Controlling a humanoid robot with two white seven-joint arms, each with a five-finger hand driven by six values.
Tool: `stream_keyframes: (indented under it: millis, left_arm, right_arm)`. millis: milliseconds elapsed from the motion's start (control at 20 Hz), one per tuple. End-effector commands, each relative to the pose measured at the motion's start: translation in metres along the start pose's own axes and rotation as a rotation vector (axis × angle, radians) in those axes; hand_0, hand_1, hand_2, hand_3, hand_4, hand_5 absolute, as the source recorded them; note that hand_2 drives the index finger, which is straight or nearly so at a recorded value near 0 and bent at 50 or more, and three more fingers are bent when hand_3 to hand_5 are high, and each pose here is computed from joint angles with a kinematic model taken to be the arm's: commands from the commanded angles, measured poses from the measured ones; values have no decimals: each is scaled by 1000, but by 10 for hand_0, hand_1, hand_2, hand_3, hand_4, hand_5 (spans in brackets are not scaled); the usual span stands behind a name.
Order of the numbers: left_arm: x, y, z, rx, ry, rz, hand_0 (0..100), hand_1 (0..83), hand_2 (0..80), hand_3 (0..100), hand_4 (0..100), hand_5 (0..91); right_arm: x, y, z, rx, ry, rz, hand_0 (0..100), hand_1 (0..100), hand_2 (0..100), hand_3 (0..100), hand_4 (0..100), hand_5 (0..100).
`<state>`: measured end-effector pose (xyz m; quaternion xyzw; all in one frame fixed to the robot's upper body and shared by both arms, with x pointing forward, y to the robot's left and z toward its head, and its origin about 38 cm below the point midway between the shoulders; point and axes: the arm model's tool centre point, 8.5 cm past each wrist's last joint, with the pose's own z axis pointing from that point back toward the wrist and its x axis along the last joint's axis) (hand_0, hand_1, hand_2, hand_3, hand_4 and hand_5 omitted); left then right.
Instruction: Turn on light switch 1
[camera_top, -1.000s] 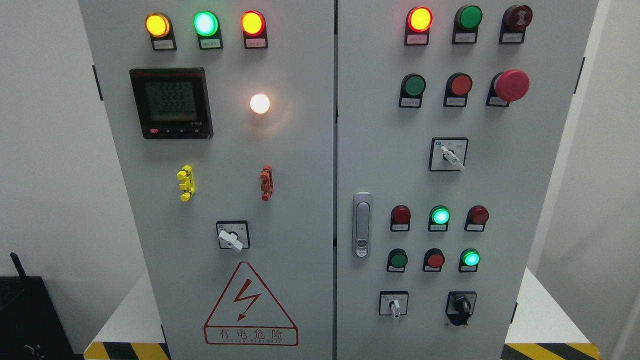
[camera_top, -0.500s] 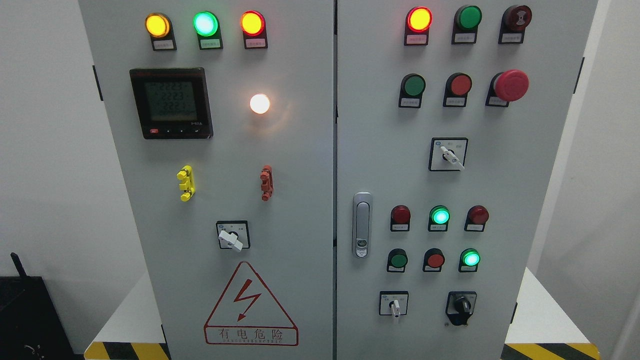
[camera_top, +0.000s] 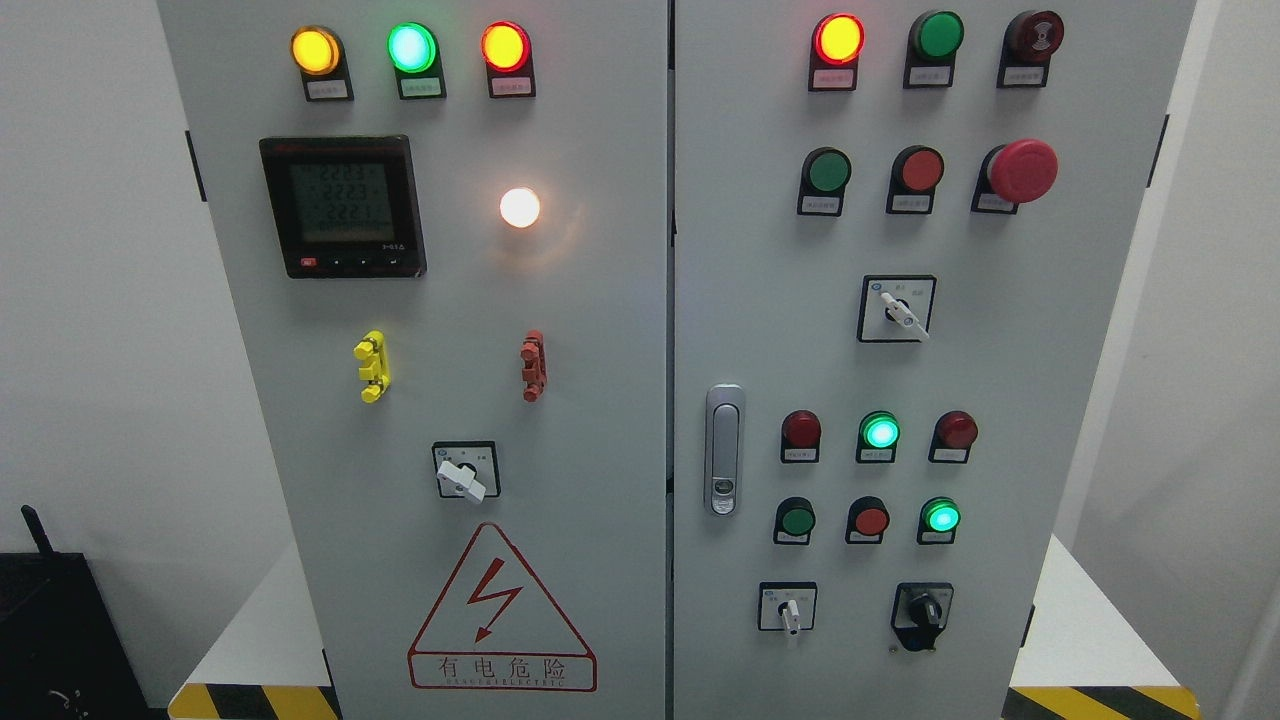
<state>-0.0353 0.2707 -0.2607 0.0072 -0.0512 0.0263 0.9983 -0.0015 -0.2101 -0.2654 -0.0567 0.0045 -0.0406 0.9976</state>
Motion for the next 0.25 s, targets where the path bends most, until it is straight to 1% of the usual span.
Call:
stream_keyframes:
  millis: [0,200]
  left_arm:
    - [-23,-34,1,-57,90,28,129,6,0,0,0,0]
    - [-14,-34,0,-52,76,31,132,1,0,0,0,0]
  right_arm:
    - [0,0,0,-1,0,0,307,0,0,0,0,0]
    - [0,0,0,-1,0,0,308,0,0,0,0,0]
